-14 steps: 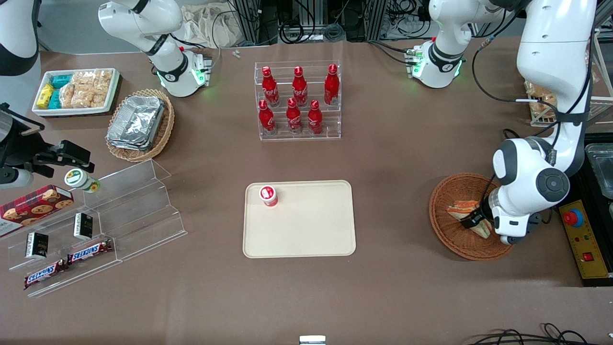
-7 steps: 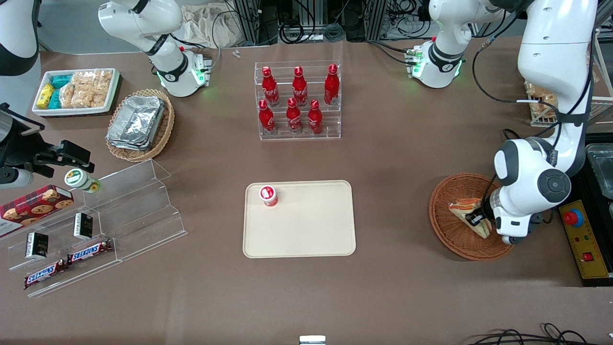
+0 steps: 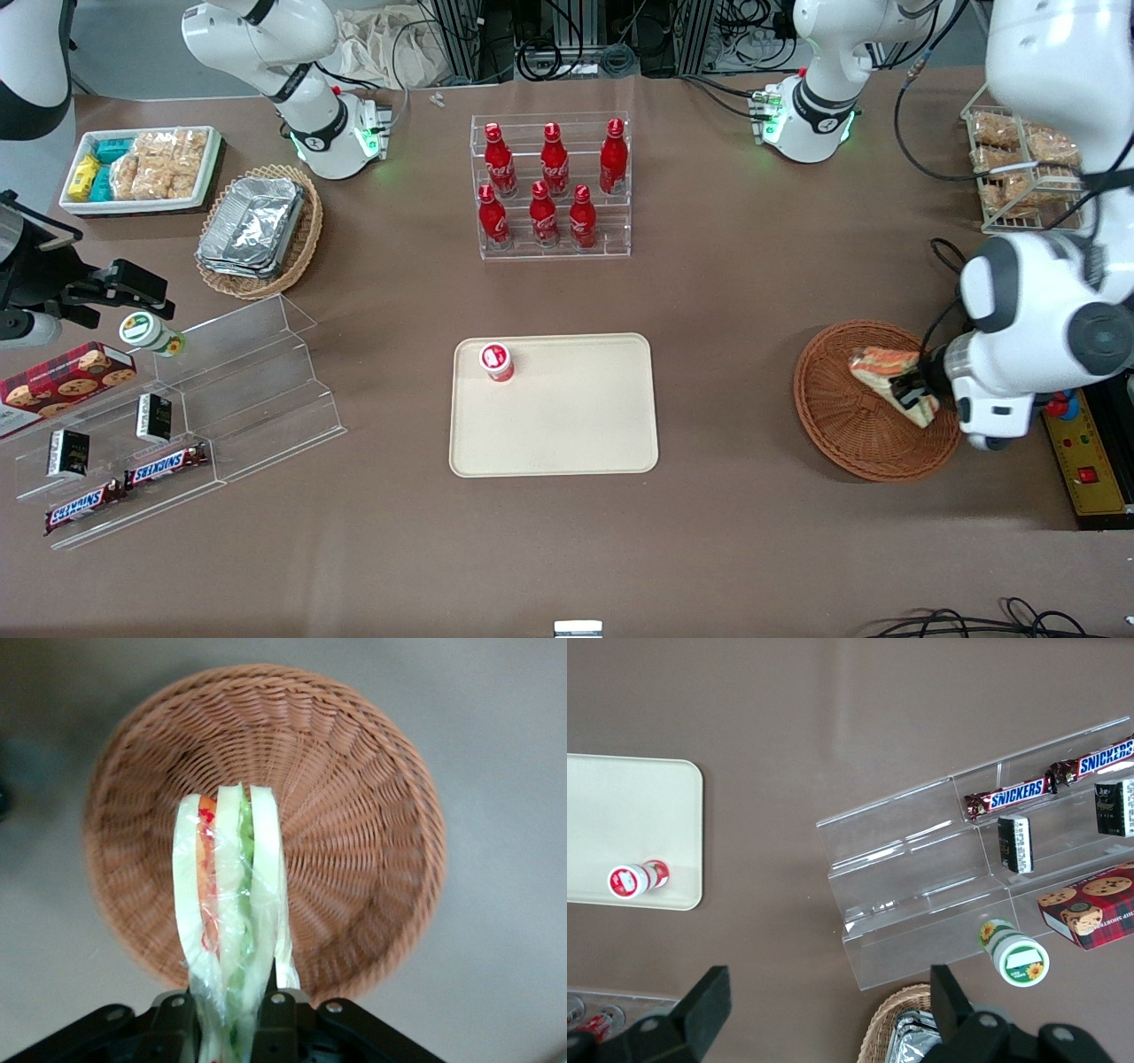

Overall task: Place sandwich from basket to tray
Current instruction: 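Close the left gripper on the sandwich and lift it from the basket, then carry the held sandwich with the left gripper over the cream tray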

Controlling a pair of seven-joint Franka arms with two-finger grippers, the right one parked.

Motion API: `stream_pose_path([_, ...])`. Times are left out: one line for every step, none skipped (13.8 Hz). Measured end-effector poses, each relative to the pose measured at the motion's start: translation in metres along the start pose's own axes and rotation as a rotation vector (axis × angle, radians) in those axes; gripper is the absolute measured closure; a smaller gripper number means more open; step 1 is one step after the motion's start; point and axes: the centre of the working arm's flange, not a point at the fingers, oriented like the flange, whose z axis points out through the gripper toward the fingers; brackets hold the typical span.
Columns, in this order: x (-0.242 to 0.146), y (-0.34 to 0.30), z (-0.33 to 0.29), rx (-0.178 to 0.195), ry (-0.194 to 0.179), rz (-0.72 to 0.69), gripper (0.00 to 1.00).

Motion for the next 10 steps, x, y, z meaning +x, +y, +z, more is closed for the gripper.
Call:
stream_pose_path([-0.007,-0.001,-0.037,0.011,-0.015,0.007,0.83])
stream_pose_path([-0.019,0.0,-0.075,0.017,-0.028,0.024,0.84])
stream_pose_path([-0.034,0.004,-0.106,0.018,-0.035,0.051,0.84])
stream_pose_path([-0.052,0.014,-0.129,0.016,-0.04,0.086,0.84])
stream_pose_path([-0.071,0.027,-0.141,0.01,-0.041,0.128,0.84])
stream_pose_path([-0.092,0.046,-0.144,0.004,-0.044,0.179,0.84])
stream_pose_path([-0.112,0.064,-0.143,0.002,-0.051,0.227,0.84])
stream_pose_path([-0.131,0.081,-0.139,0.004,-0.058,0.273,0.84])
stream_pose_path([-0.149,0.096,-0.134,0.015,-0.062,0.315,0.84])
stream_pose_path([-0.168,0.111,-0.126,0.037,-0.057,0.36,0.84])
